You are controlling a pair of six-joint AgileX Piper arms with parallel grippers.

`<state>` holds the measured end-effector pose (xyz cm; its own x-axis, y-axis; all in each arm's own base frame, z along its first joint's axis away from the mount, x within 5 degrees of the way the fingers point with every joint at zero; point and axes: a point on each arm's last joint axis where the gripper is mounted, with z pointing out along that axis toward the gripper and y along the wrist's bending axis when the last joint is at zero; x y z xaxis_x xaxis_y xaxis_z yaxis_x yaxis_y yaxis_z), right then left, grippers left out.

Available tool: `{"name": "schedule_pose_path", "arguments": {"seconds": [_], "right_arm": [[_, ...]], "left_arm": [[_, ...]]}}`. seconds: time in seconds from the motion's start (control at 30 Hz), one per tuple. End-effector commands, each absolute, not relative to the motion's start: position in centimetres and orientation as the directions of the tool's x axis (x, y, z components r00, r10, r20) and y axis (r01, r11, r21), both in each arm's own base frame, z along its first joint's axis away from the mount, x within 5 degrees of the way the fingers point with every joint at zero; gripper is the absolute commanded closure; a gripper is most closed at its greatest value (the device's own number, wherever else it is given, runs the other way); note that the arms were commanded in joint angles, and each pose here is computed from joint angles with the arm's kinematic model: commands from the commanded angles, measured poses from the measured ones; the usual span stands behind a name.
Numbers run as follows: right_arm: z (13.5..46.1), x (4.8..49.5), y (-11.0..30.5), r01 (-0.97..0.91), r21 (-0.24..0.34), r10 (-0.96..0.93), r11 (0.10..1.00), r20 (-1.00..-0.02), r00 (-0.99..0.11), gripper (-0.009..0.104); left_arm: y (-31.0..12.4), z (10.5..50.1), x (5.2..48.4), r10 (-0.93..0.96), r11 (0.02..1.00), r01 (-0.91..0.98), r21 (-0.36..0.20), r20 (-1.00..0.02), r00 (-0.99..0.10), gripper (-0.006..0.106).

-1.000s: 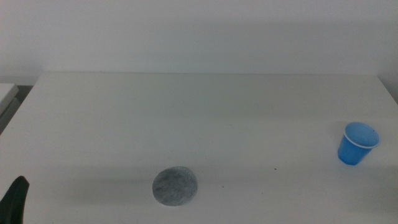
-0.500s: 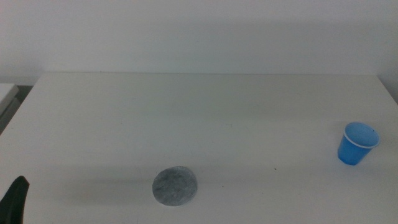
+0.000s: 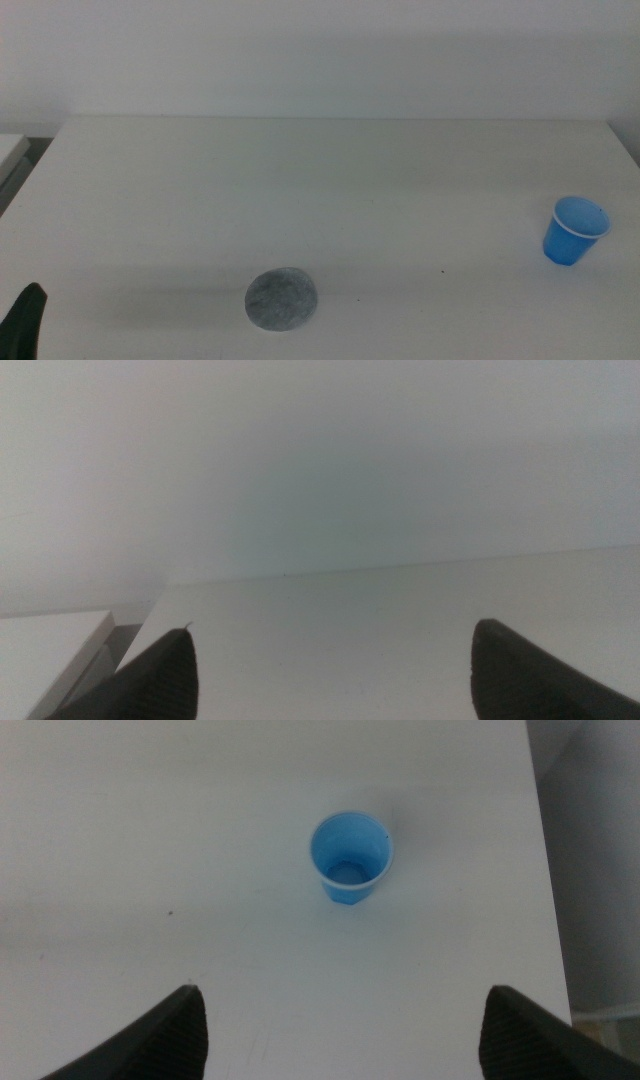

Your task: Place an empty cup on a cup mat.

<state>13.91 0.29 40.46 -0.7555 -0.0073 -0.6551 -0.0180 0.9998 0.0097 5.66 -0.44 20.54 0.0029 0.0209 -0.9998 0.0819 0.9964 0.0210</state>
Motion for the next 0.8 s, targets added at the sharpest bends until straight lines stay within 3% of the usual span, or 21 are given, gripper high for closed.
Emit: {"name": "schedule_pose_path", "arguments": {"seconds": [0.0,0.07,0.13,0.23,0.3,0.4,0.53,0.77], "right_arm": [[40.9,15.9,-0.1,0.011,0.012,0.016,1.000,-0.629,-0.777,0.002],[40.7,17.8,-0.3,0.034,0.055,0.060,0.998,-0.601,-0.797,0.002],[40.1,19.6,-0.5,0.056,0.168,0.142,0.984,-0.558,-0.817,0.002],[38.5,22.3,-1.2,0.014,0.272,0.153,0.962,-0.499,-0.853,0.002],[37.2,23.7,-2.0,0.038,0.290,0.172,0.956,-0.454,-0.874,0.002],[34.5,25.9,-3.6,0.118,0.211,0.190,0.970,-0.366,-0.911,0.002],[30.5,29.7,-5.8,0.239,0.106,0.261,0.965,-0.334,-0.906,0.002],[23.2,35.0,-6.8,0.268,0.129,0.295,0.955,-0.308,-0.905,0.007]], "left_arm": [[-0.4,20.7,5.6,0.010,0.996,0.083,0.011,-1.000,0.018,0.007],[-0.4,20.7,5.6,0.010,0.996,0.083,0.011,-1.000,0.018,0.007],[-0.4,20.7,5.6,0.010,0.996,0.083,0.011,-1.000,0.018,0.007],[-0.4,20.7,5.6,0.010,0.996,0.083,0.011,-1.000,0.018,0.007],[-0.4,20.7,5.6,0.010,0.996,0.083,0.011,-1.000,0.018,0.007],[-0.4,20.7,5.6,0.010,0.996,0.083,0.011,-1.000,0.018,0.007],[-0.4,20.7,5.6,0.010,0.996,0.083,0.011,-1.000,0.018,0.007],[-0.4,20.7,5.6,0.010,0.996,0.083,0.011,-1.000,0.018,0.007]]}}
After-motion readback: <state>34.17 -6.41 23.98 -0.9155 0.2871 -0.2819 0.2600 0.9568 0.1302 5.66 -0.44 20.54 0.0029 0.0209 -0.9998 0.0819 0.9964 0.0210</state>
